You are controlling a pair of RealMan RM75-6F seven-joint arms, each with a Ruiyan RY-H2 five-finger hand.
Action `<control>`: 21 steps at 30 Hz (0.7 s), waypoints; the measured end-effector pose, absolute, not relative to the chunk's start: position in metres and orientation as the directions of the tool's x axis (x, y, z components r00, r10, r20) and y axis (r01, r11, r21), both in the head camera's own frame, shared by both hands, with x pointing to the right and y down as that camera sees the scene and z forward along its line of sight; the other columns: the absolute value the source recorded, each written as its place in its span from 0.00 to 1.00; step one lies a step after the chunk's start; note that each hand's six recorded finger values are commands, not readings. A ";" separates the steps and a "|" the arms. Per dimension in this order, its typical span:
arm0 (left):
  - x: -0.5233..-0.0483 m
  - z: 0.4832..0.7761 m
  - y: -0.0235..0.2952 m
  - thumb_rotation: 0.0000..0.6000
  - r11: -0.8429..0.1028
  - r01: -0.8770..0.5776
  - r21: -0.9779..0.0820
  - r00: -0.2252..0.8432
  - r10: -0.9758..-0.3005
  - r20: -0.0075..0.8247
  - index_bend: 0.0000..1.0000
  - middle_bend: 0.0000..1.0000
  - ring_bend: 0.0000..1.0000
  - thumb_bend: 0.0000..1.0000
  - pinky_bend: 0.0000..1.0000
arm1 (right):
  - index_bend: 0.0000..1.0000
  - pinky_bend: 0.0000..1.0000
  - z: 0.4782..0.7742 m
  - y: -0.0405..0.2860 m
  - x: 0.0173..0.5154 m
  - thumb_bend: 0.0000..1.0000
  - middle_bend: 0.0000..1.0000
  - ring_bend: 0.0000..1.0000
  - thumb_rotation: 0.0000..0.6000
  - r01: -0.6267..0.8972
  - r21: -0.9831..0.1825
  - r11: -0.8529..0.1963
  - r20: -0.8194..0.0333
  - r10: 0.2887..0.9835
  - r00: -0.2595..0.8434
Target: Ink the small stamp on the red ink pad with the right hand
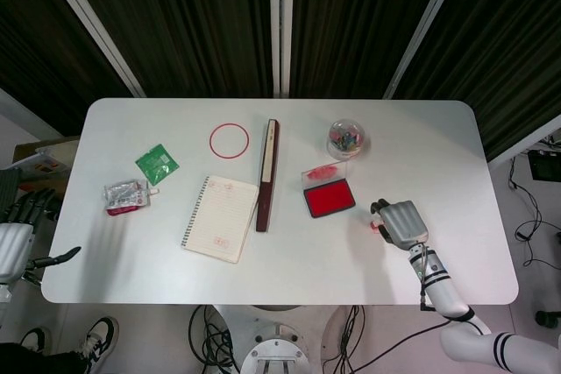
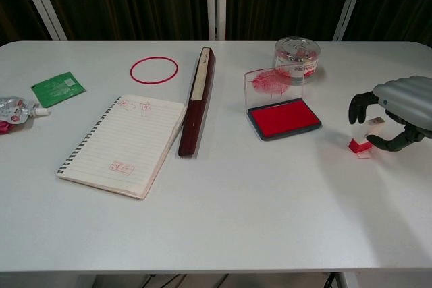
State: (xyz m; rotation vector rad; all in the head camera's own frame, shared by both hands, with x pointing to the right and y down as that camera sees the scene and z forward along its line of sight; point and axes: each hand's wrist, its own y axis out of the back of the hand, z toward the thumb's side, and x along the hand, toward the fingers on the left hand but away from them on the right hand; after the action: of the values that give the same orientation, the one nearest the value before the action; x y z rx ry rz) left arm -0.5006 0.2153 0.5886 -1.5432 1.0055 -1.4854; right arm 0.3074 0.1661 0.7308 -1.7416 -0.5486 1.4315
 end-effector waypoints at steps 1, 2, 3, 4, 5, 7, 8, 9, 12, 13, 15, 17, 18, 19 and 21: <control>-0.501 0.588 0.215 0.50 -0.404 -0.035 -0.914 0.015 -0.915 0.404 0.04 0.08 0.08 0.08 0.19 | 0.21 1.00 0.730 0.166 0.308 0.29 0.27 0.88 1.00 -0.156 -0.792 -0.590 -0.609 0.746 0.268; -0.501 0.588 0.215 0.50 -0.404 -0.035 -0.914 0.015 -0.915 0.403 0.04 0.08 0.08 0.08 0.19 | 0.14 1.00 0.729 0.167 0.308 0.27 0.23 0.88 1.00 -0.160 -0.789 -0.593 -0.613 0.742 0.271; -0.501 0.588 0.215 0.50 -0.403 -0.035 -0.915 0.015 -0.915 0.402 0.04 0.08 0.08 0.08 0.19 | 0.09 1.00 0.729 0.167 0.308 0.26 0.21 0.88 1.00 -0.163 -0.788 -0.594 -0.615 0.740 0.273; -0.501 0.587 0.215 0.50 -0.402 -0.035 -0.915 0.015 -0.916 0.402 0.04 0.08 0.08 0.08 0.19 | 0.04 1.00 0.727 0.167 0.308 0.24 0.18 0.88 1.00 -0.167 -0.786 -0.596 -0.617 0.737 0.276; -0.501 0.587 0.215 0.50 -0.402 -0.035 -0.915 0.015 -0.916 0.401 0.04 0.08 0.08 0.08 0.19 | 0.02 1.00 0.726 0.167 0.309 0.22 0.16 0.88 1.00 -0.169 -0.785 -0.597 -0.619 0.735 0.278; -0.500 0.587 0.215 0.50 -0.401 -0.035 -0.915 0.016 -0.916 0.401 0.03 0.08 0.08 0.08 0.19 | 0.00 1.00 0.722 0.167 0.310 0.16 0.12 0.88 1.00 -0.179 -0.782 -0.597 -0.622 0.730 0.282; -0.500 0.587 0.215 0.50 -0.401 -0.035 -0.915 0.017 -0.916 0.401 0.03 0.08 0.08 0.08 0.19 | 0.00 1.00 0.720 0.167 0.311 0.14 0.10 0.88 1.00 -0.185 -0.781 -0.597 -0.623 0.729 0.283; -0.500 0.586 0.215 0.50 -0.400 -0.036 -0.916 0.017 -0.916 0.400 0.03 0.08 0.08 0.08 0.19 | 0.00 1.00 0.717 0.167 0.312 0.13 0.10 0.88 1.00 -0.189 -0.781 -0.595 -0.624 0.728 0.284; -0.500 0.585 0.215 0.50 -0.396 -0.035 -0.917 0.016 -0.918 0.396 0.04 0.08 0.08 0.08 0.19 | 0.00 1.00 0.703 0.166 0.319 0.09 0.09 0.87 1.00 -0.204 -0.795 -0.571 -0.607 0.742 0.284; -0.500 0.584 0.215 0.50 -0.395 -0.035 -0.918 0.014 -0.919 0.395 0.03 0.08 0.08 0.08 0.19 | 0.00 1.00 0.696 0.167 0.322 0.08 0.09 0.87 1.00 -0.205 -0.806 -0.556 -0.593 0.753 0.285; -0.501 0.582 0.215 0.50 -0.392 -0.033 -0.920 0.012 -0.920 0.392 0.04 0.08 0.08 0.08 0.19 | 0.00 1.00 0.684 0.168 0.326 0.06 0.09 0.83 1.00 -0.201 -0.826 -0.526 -0.563 0.775 0.287; -0.501 0.581 0.215 0.50 -0.389 -0.033 -0.921 0.010 -0.921 0.389 0.04 0.08 0.08 0.08 0.19 | 0.00 0.96 0.665 0.170 0.335 0.05 0.10 0.76 1.00 -0.191 -0.856 -0.481 -0.517 0.808 0.284; -0.501 0.580 0.215 0.50 -0.387 -0.033 -0.921 0.010 -0.922 0.387 0.04 0.08 0.08 0.08 0.19 | 0.00 0.89 0.657 0.171 0.341 0.05 0.09 0.68 1.00 -0.184 -0.869 -0.459 -0.494 0.824 0.278; -0.500 0.579 0.215 0.50 -0.386 -0.034 -0.922 0.010 -0.922 0.386 0.04 0.08 0.08 0.08 0.19 | 0.00 0.68 0.645 0.173 0.349 0.04 0.08 0.46 1.00 -0.174 -0.887 -0.428 -0.461 0.847 0.265; -0.498 0.577 0.215 0.51 -0.383 -0.033 -0.923 0.013 -0.924 0.382 0.03 0.08 0.08 0.07 0.19 | 0.00 0.24 0.628 0.176 0.363 0.02 0.03 0.11 1.00 -0.167 -0.911 -0.378 -0.409 0.881 0.236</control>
State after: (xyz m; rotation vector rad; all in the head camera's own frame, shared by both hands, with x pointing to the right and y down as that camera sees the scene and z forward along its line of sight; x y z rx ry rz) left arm -0.4983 0.2148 0.5772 -1.5233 1.0188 -1.4709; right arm 0.3631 0.1760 0.6277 -1.5230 -0.6992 1.3366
